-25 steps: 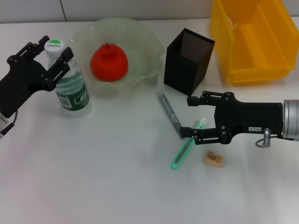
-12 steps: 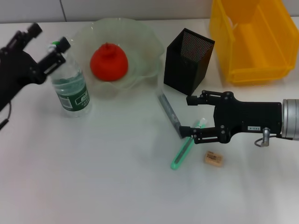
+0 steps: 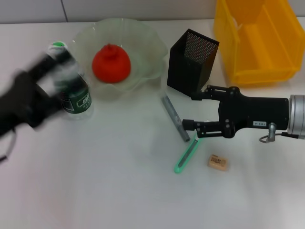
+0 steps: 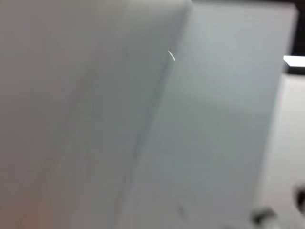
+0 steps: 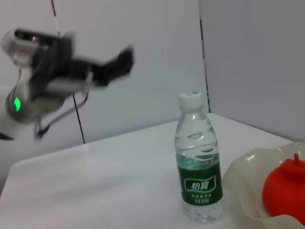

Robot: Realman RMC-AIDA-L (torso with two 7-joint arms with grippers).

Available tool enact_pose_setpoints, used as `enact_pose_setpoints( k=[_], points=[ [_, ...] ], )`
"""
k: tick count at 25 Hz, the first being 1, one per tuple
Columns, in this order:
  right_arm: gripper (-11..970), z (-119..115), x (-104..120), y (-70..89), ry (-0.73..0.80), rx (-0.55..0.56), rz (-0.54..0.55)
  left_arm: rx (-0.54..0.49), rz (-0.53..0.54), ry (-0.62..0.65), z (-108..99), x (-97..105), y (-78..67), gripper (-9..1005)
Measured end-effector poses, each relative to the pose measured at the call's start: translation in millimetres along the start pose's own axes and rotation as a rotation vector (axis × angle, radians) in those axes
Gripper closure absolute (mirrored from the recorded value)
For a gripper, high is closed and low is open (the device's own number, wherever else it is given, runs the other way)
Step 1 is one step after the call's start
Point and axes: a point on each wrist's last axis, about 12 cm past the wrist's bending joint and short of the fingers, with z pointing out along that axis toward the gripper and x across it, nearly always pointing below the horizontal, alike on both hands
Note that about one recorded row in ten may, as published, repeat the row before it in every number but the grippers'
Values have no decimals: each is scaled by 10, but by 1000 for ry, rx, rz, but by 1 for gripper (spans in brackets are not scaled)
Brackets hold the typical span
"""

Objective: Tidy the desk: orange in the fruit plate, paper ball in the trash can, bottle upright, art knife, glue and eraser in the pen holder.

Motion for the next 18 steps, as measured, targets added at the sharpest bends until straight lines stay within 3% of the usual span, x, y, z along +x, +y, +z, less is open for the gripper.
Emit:
enact_pose_setpoints(
  k=[4, 9, 13, 14, 18],
  points=[
    [120, 10, -116, -63, 0, -8, 74, 73, -6, 175, 89, 231, -66, 155],
    [120, -82, -330, -126, 25, -26, 124, 19, 43, 385, 106, 574, -44, 155],
    [120, -162, -494, -141, 68, -57, 161, -14, 75, 438, 68, 662, -28, 156],
    [120, -205, -639, -146, 128, -76, 187, -25, 83, 458, 49, 693, -23, 156],
    [120, -221, -854, -141, 236, -94, 205, -31, 87, 473, 34, 710, -20, 156]
  ],
)
